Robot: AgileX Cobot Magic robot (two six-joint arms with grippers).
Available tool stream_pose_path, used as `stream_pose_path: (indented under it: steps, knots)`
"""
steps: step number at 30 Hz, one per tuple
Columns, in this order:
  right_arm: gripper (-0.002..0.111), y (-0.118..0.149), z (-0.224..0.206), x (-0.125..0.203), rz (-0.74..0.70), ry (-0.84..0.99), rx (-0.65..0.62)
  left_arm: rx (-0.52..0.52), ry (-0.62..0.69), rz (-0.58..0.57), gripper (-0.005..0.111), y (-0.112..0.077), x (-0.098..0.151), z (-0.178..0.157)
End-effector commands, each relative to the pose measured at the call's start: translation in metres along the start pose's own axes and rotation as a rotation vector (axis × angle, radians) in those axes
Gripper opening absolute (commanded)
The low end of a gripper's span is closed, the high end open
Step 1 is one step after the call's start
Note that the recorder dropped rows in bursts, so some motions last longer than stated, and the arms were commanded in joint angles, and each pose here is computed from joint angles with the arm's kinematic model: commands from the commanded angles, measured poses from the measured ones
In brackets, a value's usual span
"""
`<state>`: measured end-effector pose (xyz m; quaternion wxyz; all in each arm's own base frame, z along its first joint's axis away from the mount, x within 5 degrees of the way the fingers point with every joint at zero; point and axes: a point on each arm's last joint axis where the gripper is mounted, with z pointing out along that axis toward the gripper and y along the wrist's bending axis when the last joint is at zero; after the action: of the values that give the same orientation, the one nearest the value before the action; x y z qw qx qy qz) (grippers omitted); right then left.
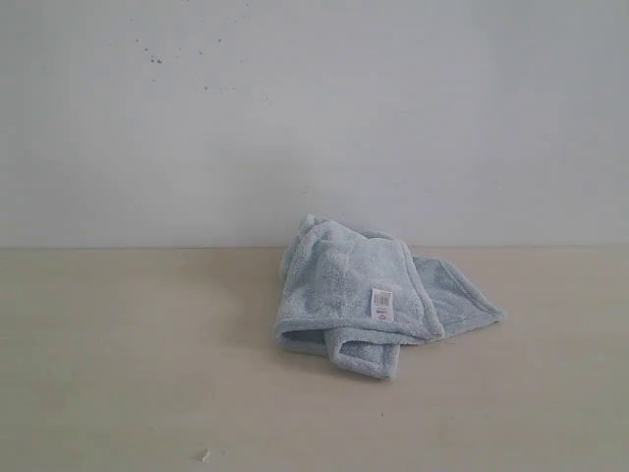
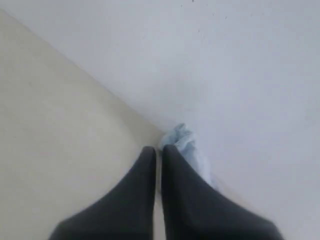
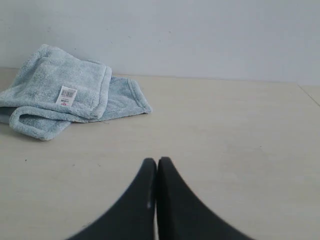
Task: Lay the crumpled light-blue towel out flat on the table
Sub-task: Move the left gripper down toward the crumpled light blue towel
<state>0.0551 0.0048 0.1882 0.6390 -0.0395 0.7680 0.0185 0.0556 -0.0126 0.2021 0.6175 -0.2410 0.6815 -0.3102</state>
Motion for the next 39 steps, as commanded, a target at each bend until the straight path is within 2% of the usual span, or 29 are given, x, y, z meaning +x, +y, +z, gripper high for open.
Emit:
stream_pose_path:
  steps: [1, 5, 7, 8, 9, 10, 11, 12, 14, 17, 20, 21, 23, 24, 25, 28, 29, 31, 35, 39]
  knots:
    - [0.000, 0.000, 0.000, -0.002, 0.003, -0.013, 0.000, 0.014, -0.026, -0.112, 0.004, -0.001, -0.002, 0.000]
    - [0.000, 0.000, 0.000, -0.002, 0.003, -0.013, 0.000, 0.006, -0.069, -0.094, 0.004, 0.000, -0.006, 0.000]
    - [0.000, 0.000, 0.000, -0.002, 0.003, -0.013, 0.000, -0.014, -0.286, -0.095, 0.004, 0.003, -0.025, -0.004]
    - [0.000, 0.000, 0.000, -0.002, 0.003, -0.013, 0.000, -0.030, -0.522, -0.137, 0.004, 0.006, -0.044, -0.012]
    - [0.000, 0.000, 0.000, -0.002, 0.003, -0.013, 0.000, -0.021, -0.667, -0.243, 0.004, 0.009, -0.055, -0.019]
    - [0.000, 0.000, 0.000, -0.002, 0.003, -0.013, 0.000, 0.072, -0.918, -0.442, 0.004, 0.004, -0.077, -0.038]
    - [0.000, 0.000, 0.000, -0.002, 0.003, -0.013, 0.000, 0.119, -0.975, -0.482, 0.004, -0.002, -0.086, -0.044]
    - [0.000, 0.000, 0.000, -0.002, 0.003, -0.013, 0.000, 0.148, -0.991, -0.471, 0.004, -0.016, -0.098, -0.046]
    - [0.000, 0.000, 0.000, -0.002, 0.003, -0.013, 0.000, 0.186, -0.937, -0.353, 0.004, -0.043, -0.114, -0.041]
    - [0.000, 0.000, 0.000, -0.002, 0.003, -0.013, 0.000, 0.249, -0.778, 0.065, 0.004, -0.106, -0.147, -0.015]
    - [0.000, 0.000, 0.000, -0.002, 0.003, -0.013, 0.000, 0.322, -0.653, 0.457, 0.004, -0.161, -0.177, 0.027]
    - [0.000, 0.000, 0.000, -0.002, 0.003, -0.013, 0.000, 0.338, -0.595, 0.584, 0.004, -0.174, -0.183, 0.048]
    - [0.000, 0.000, 0.000, -0.002, 0.003, -0.013, 0.000, 0.317, -0.434, 0.790, 0.004, -0.182, -0.188, 0.097]
    - [0.000, 0.000, 0.000, -0.002, 0.003, -0.013, 0.000, 0.289, -0.339, 0.844, 0.004, -0.181, -0.189, 0.121]
    - [0.000, 0.000, 0.000, -0.002, 0.003, -0.013, 0.000, 0.259, -0.255, 0.832, 0.004, -0.178, -0.189, 0.138]
    - [0.000, 0.000, 0.000, -0.002, 0.003, -0.013, 0.000, 0.141, -0.013, 0.907, 0.004, -0.161, -0.177, 0.183]
    - [0.000, 0.000, 0.000, -0.002, 0.003, -0.013, 0.000, 0.133, 0.030, 0.858, 0.004, -0.154, -0.171, 0.195]
    - [0.000, 0.000, 0.000, -0.002, 0.003, -0.013, 0.000, 0.112, 0.106, 0.836, 0.004, -0.138, -0.157, 0.213]
    - [0.000, 0.000, 0.000, -0.002, 0.003, -0.013, 0.000, 0.042, 0.226, 0.842, 0.004, -0.105, -0.131, 0.237]
    - [0.000, 0.000, 0.000, -0.002, 0.003, -0.013, 0.000, -0.178, 0.254, 0.850, 0.004, -0.063, -0.116, 0.248]
